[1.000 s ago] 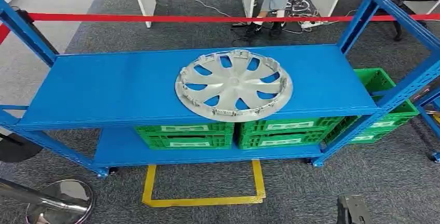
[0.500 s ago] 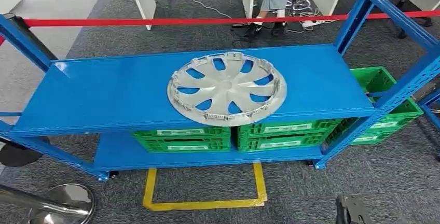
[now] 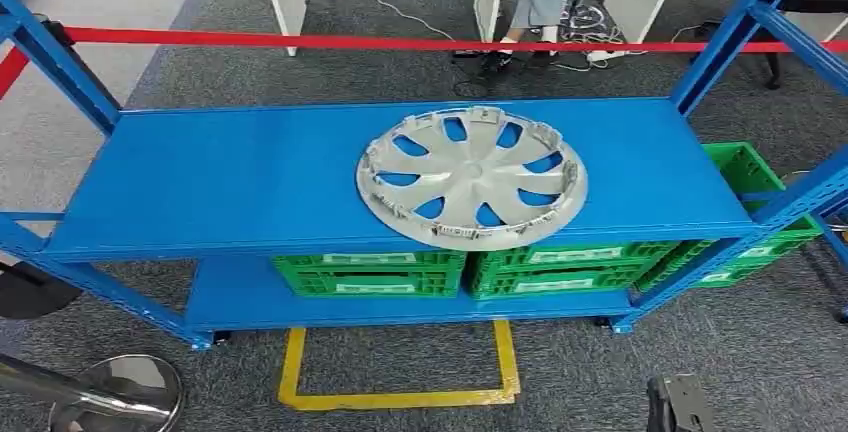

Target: Take the parts from the cabinet and place them on the table.

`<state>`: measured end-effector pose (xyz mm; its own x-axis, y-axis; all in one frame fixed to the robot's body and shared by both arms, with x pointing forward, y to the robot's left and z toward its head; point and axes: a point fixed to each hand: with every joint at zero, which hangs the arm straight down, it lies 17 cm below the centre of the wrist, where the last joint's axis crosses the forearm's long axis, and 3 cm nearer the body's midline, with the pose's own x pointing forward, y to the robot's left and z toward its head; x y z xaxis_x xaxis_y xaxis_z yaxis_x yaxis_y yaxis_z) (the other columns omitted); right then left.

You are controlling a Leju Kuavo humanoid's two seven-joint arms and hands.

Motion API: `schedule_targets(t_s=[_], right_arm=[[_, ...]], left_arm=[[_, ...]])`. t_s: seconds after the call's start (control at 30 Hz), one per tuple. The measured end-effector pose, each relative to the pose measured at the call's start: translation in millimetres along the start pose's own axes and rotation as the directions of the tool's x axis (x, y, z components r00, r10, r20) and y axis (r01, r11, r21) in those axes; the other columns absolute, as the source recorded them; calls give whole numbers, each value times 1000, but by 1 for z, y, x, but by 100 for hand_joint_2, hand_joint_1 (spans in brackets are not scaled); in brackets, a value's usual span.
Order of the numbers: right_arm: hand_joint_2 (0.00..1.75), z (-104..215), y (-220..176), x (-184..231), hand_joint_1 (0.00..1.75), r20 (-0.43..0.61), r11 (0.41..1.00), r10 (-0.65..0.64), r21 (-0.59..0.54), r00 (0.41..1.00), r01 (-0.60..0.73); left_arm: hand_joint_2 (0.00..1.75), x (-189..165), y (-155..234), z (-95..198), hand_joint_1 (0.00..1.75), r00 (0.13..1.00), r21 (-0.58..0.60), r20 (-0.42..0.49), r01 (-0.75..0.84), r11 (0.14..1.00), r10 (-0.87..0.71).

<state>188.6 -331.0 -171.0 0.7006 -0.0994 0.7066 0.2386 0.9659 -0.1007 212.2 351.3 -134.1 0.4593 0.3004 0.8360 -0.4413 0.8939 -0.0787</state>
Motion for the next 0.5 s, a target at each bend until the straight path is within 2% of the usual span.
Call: schedule_targets(t_s=[0.5], right_arm=[[0,0,0,0,0,1,1000,1,-1,1000,-1]], left_arm=[[0,1,-2,0,0,1000,-1,1,-3,1000,3]])
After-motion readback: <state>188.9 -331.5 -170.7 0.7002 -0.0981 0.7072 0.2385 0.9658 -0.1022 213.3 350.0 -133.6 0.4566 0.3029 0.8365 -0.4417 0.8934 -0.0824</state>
